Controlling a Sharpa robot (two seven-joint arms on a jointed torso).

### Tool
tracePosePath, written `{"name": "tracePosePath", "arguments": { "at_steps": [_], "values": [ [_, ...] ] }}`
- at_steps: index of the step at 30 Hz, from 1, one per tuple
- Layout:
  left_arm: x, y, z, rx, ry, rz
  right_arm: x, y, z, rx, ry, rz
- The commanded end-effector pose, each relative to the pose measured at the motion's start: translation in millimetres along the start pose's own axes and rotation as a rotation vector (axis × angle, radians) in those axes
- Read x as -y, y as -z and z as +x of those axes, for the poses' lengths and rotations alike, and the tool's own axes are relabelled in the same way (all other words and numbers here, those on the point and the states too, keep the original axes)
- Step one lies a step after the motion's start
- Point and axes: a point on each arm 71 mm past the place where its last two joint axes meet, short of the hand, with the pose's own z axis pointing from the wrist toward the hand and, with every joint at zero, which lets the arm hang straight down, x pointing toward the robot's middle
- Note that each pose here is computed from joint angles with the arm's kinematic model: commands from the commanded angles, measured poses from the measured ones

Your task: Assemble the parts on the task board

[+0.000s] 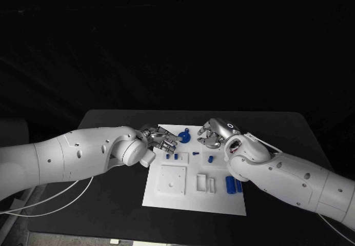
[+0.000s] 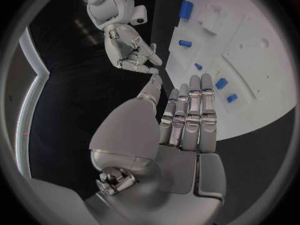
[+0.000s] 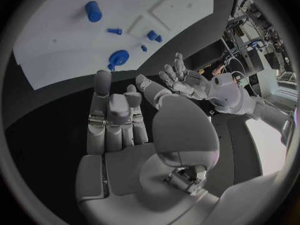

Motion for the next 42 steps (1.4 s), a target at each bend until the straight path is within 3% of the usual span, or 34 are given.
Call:
{"name": "tracePosePath", "arguments": {
  "at_steps": [1,9,14,22,33,42],
  "values": [
    [3.3,0.7,-0.6,0.014,-0.002,0.043,2,-5.5,-1.4,-0.038,0.016,-0.029],
    [3.8,1.2,-2.5,0.023,-0.006,0.057,12,-23.7,-3.7,-0.122,0.094,-0.038],
    [4.1,1.2,-2.3,0.023,-0.008,0.06,15,-27.8,13.2,-0.244,0.193,-0.05],
    [4.0,1.3,-2.3,0.018,-0.009,0.06,17,-21.9,34.1,-0.344,0.288,-0.094],
    [3.6,1.8,-2.1,0.01,-0.015,0.059,8,-7.6,51.2,-0.401,0.359,-0.182],
    [3.2,2.2,-2.4,0.007,-0.018,0.056,3,-4.2,55.5,-0.365,0.398,-0.219]
  ]
}}
